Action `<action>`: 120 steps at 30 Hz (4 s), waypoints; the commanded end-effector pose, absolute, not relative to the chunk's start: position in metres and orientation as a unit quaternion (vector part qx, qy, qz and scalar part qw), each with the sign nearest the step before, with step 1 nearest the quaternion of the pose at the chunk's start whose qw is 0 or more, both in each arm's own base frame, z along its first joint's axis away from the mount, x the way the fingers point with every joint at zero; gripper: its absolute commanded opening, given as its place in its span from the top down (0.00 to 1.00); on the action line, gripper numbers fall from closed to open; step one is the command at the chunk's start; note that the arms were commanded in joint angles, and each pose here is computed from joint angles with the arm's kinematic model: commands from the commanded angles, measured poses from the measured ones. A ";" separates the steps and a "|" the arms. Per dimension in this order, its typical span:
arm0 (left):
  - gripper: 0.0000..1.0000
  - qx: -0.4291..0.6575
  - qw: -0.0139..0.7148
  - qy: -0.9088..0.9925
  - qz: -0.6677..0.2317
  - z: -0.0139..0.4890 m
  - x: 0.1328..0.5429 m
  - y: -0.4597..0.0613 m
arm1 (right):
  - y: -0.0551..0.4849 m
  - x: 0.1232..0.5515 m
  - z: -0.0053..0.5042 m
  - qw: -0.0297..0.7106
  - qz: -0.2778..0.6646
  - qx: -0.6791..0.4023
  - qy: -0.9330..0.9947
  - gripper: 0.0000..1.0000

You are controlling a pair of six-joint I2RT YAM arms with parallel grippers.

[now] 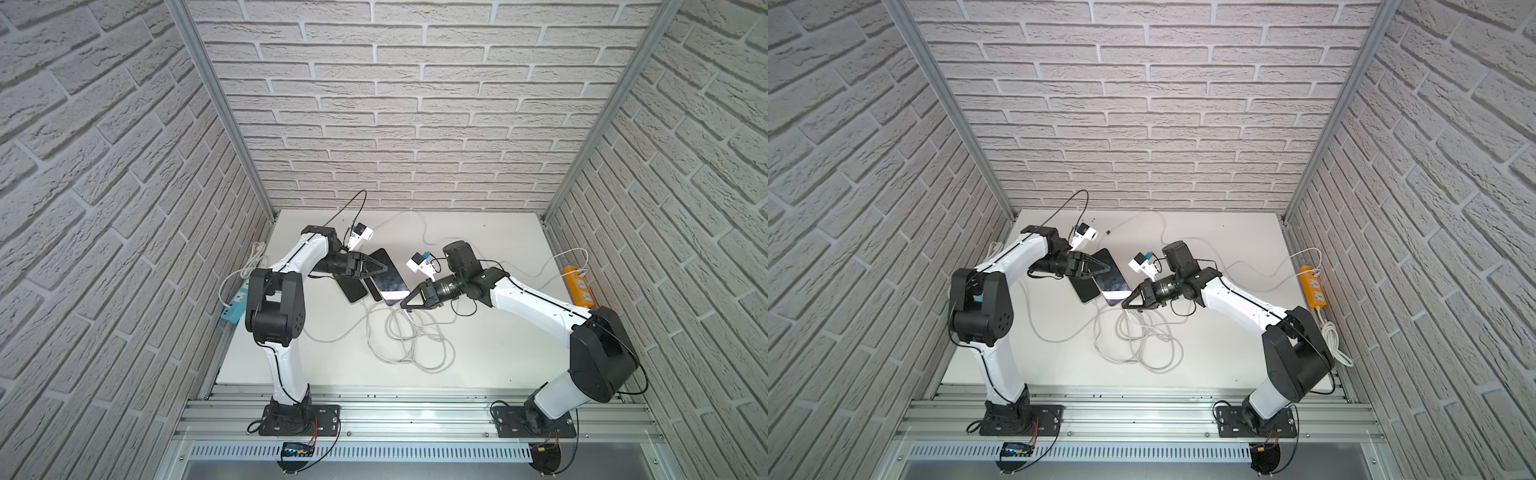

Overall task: Plug the charging cable into the phone
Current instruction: Insert the charging cable into the phone.

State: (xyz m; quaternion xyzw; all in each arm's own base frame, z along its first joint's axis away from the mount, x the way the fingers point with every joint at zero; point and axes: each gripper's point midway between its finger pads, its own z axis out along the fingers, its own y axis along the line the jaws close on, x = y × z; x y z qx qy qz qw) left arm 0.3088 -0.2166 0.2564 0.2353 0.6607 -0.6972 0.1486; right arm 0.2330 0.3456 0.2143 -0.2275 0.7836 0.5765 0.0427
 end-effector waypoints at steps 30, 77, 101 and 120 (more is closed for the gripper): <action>1.00 0.095 0.018 0.665 -0.741 0.281 0.290 -0.233 | 0.349 0.317 0.326 0.365 0.576 -0.309 0.663 0.58; 1.00 0.062 0.063 0.668 -0.739 0.277 0.320 -0.201 | 0.350 0.194 0.219 0.358 0.167 -0.413 0.821 0.51; 1.00 0.062 0.066 0.668 -0.738 0.276 0.318 -0.200 | 0.369 0.205 0.217 0.361 0.161 -0.404 0.825 0.87; 1.00 0.059 0.063 0.669 -0.738 0.273 0.317 -0.200 | 0.391 0.212 0.234 0.380 0.197 -0.380 0.820 0.93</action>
